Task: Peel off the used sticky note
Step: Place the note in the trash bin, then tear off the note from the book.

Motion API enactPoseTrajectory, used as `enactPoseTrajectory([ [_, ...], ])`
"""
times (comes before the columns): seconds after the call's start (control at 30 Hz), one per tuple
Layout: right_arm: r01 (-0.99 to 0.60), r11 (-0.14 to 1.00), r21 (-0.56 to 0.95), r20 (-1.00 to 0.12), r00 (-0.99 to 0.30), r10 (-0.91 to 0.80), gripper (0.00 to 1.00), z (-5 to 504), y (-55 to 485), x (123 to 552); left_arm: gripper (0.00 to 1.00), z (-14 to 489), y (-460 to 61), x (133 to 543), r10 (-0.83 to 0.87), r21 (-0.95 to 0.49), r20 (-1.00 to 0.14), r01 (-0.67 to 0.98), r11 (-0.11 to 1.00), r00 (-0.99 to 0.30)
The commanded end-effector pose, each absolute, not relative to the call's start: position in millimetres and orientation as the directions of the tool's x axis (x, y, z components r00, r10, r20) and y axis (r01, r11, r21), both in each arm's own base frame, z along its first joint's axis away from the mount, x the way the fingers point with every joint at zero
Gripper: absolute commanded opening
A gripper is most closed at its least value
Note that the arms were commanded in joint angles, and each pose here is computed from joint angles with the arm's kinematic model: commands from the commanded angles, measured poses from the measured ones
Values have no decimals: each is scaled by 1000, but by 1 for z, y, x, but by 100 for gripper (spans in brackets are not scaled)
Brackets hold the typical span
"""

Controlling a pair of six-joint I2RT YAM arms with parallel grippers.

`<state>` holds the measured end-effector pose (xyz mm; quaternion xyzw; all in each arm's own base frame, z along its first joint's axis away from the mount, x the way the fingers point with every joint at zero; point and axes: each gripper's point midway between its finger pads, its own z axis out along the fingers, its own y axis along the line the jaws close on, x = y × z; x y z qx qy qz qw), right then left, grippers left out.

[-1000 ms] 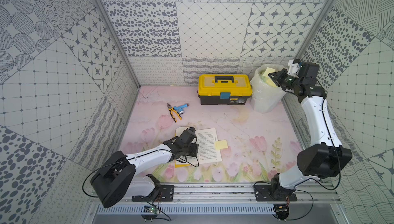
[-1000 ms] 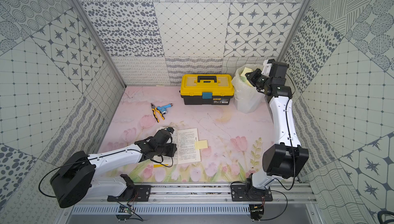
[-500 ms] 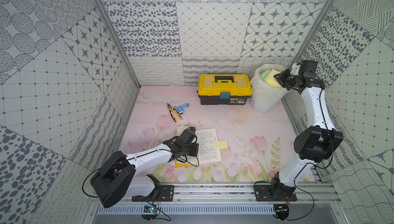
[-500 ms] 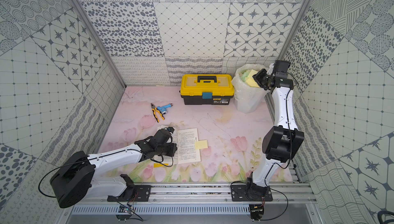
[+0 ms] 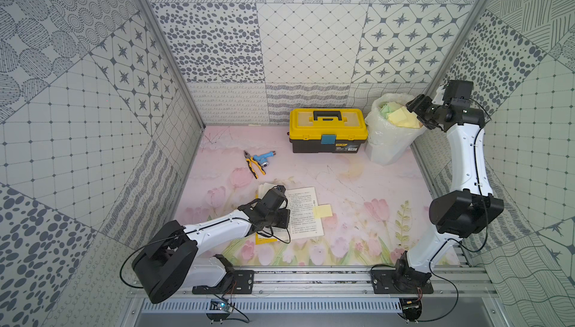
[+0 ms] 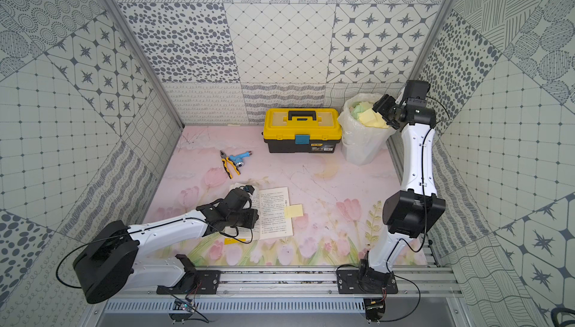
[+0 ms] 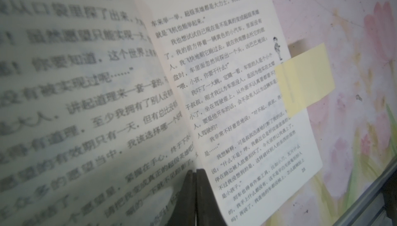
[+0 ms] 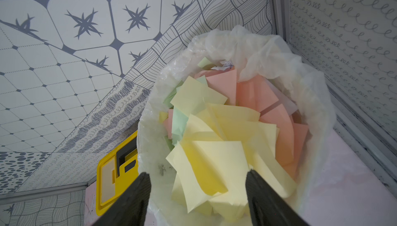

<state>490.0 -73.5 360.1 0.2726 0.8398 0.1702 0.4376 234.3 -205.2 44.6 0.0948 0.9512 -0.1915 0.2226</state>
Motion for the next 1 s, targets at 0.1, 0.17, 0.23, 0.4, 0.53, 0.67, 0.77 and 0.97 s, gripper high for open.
enactPoseTrajectory([
  [0.1,227,818,528,-681,-463,568,80,391,-55,463,7,46,-202,234,107,-305,-462,271,913,-880],
  [0.17,191,816,545,-674,-479,563,81,389,-43,456,7,50,-203,234,108,-308,-469,277,910,-877],
  [0.23,152,809,568,-668,-490,561,82,385,-30,448,7,53,-203,234,110,-309,-480,285,907,-871],
  [0.4,58,741,669,-600,-547,584,84,356,11,426,8,59,-207,233,125,-322,-492,314,893,-862],
  [0.53,35,726,687,-561,-609,561,85,324,40,405,9,64,-212,231,135,-345,-500,340,875,-855],
  [0.67,13,737,676,-520,-700,489,85,284,78,381,10,70,-216,229,147,-360,-514,368,857,-845],
  [0.77,10,754,656,-479,-767,427,85,247,105,360,10,74,-221,226,156,-384,-521,394,835,-839],
  [0.97,-23,763,646,-381,-876,296,85,186,158,323,10,75,-228,222,180,-397,-519,422,815,-836],
])
